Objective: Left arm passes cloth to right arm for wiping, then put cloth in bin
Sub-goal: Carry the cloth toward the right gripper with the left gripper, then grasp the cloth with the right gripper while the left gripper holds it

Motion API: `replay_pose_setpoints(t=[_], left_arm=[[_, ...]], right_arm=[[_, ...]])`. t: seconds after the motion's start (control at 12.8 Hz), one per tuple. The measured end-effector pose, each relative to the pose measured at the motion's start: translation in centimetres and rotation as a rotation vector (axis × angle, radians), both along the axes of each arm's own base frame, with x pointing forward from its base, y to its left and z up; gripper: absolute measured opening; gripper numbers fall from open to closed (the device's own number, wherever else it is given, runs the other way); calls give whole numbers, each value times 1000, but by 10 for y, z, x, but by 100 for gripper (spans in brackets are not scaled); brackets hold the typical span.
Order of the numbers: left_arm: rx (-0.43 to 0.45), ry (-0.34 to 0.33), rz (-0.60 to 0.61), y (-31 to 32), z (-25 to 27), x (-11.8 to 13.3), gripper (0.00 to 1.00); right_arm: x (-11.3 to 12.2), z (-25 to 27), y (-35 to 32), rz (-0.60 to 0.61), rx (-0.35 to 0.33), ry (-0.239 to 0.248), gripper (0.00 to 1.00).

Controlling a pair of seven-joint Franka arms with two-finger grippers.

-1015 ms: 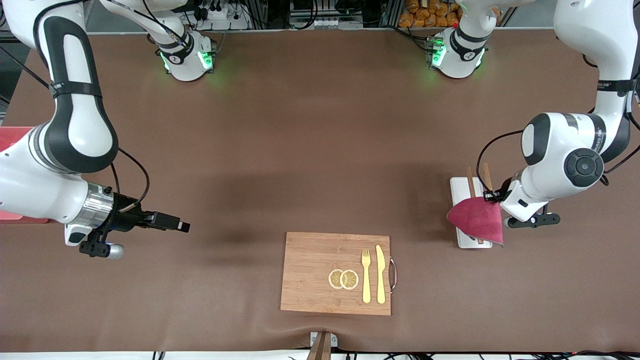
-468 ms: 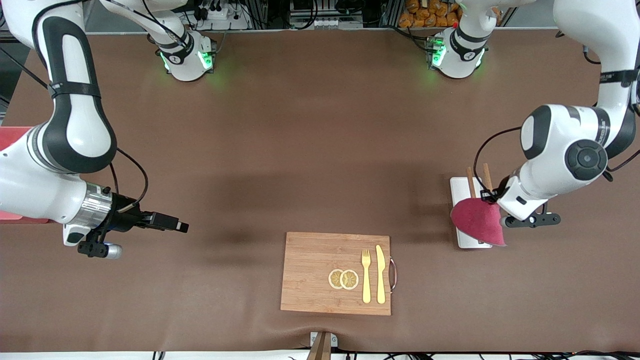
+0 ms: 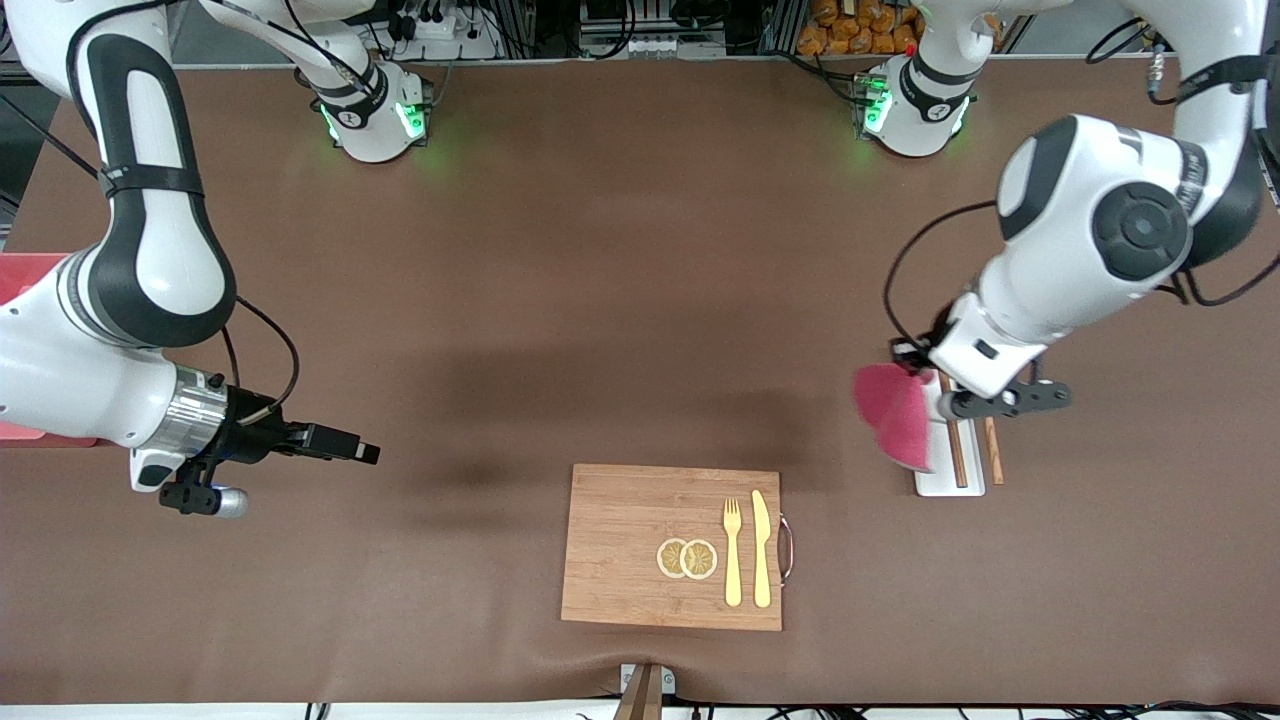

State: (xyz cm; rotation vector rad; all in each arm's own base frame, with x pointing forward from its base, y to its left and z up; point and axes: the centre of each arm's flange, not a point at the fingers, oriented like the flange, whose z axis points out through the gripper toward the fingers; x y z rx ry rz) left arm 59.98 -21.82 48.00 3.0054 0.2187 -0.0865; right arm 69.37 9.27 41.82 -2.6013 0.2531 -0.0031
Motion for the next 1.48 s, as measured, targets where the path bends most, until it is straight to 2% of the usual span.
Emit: replay_pose_setpoints(t=[0.23, 0.39, 0.62, 0.86, 1.01, 1.09, 1.33, 1.48], left_arm=[[-124, 45, 102, -59, 18, -14, 2], [-169, 65, 166, -98, 19, -20, 2], [-234, 76, 328, -176, 5, -37, 2], [-338, 90, 527, -245, 3, -54, 2], [-412, 106, 677, -268, 3, -57, 2], [-449, 118, 752, -273, 2, -55, 2], [-521, 160, 912, -285, -7, -50, 2], [-570, 192, 1001, -296, -9, -48, 2]], right_arm=[[-2, 0, 13, -85, 8, 61, 100], [-5, 0, 29, -154, 13, 116, 100], [-13, 2, 72, -321, 20, 246, 100], [-21, 3, 103, -493, 20, 371, 100], [-26, 2, 122, -621, 18, 458, 100], [-28, 1, 129, -669, 18, 486, 100], [-32, -2, 142, -731, 43, 556, 100], [-39, -4, 157, -758, 32, 610, 100]])
